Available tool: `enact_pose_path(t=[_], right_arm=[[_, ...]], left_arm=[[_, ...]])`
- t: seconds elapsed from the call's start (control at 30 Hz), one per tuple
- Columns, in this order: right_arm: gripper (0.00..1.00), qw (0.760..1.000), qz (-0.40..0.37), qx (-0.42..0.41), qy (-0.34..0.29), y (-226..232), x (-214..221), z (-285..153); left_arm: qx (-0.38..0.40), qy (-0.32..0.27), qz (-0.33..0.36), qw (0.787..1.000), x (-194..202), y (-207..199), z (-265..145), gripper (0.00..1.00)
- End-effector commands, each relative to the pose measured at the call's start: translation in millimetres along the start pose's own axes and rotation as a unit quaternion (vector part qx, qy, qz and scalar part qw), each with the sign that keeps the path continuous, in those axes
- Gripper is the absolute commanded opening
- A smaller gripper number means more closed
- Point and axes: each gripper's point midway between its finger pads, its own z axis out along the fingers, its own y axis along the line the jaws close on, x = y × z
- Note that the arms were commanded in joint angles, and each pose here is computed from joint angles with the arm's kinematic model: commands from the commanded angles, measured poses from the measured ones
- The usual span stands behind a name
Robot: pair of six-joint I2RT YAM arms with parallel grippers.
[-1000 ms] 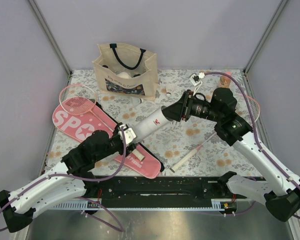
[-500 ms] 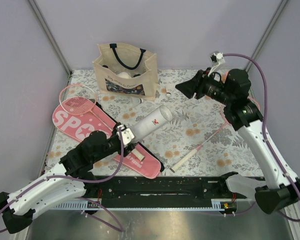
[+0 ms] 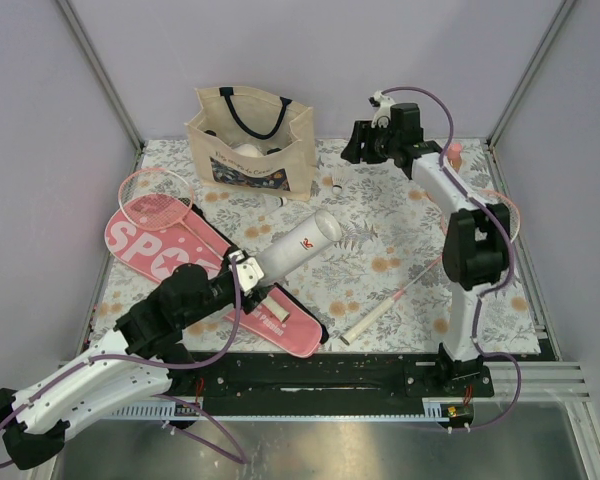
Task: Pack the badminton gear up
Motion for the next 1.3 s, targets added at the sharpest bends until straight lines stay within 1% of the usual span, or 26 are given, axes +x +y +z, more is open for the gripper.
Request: enact_pose_path(t=[0.0, 0.2, 0.23, 0.33, 0.43, 0.6, 0.97, 1.07, 1.1, 1.2, 1.27], right_arm=[[0.67, 0.999, -0.022, -0.021, -0.024, -10.0, -28.9, 33.7], [0.7, 0.998, 0.059, -0.008, -0.021, -46.6, -25.5, 93.9], [0.71, 0.997, 0.076, -0.009, -0.016, -50.8, -18.6, 103.2], [0.72, 0.993, 0.111, -0.022, -0.015, -54.9, -13.0, 122.0], [0.72, 0.99, 0.136, -0.031, -0.001, -59.5, 1.6, 133.0], [0.71, 0.988, 0.145, -0.047, 0.019, -55.5, 16.4, 133.4], [0.67, 0.985, 0.147, -0.071, 0.062, -50.9, 38.4, 102.5], [0.63, 0.984, 0.145, -0.078, 0.072, -45.3, 44.4, 93.8], [0.59, 0.984, 0.143, -0.078, 0.075, -44.1, 46.8, 90.2], [0.38, 0.986, 0.132, -0.073, 0.071, -40.2, 44.7, 76.6], [0.23, 0.987, 0.129, -0.065, 0.069, -39.4, 46.9, 68.7]], left_arm=[[-0.011, -0.041, 0.002, 0.999, -20.9, 5.5, -0.3, 0.56], [-0.01, -0.029, 0.007, 1.0, -16.3, 5.5, 3.9, 0.55], [-0.01, -0.027, 0.008, 1.0, -15.5, 5.7, 4.4, 0.55], [-0.023, -0.019, 0.011, 0.999, -12.8, 10.4, 5.2, 0.56], [-0.025, -0.018, 0.012, 0.999, -12.6, 11.7, 5.8, 0.56], [-0.024, -0.017, 0.012, 1.0, -11.4, 10.7, 6.2, 0.55], [-0.025, -0.026, 0.008, 0.999, -15.4, 11.1, 1.3, 0.56], [-0.024, -0.028, 0.008, 0.999, -16.2, 10.9, 1.1, 0.55], [-0.022, -0.028, 0.007, 0.999, -16.7, 10.1, 1.0, 0.56], [-0.022, -0.03, 0.006, 0.999, -17.1, 9.8, 0.6, 0.56], [-0.023, -0.031, 0.007, 0.999, -17.7, 10.4, 0.3, 0.55]])
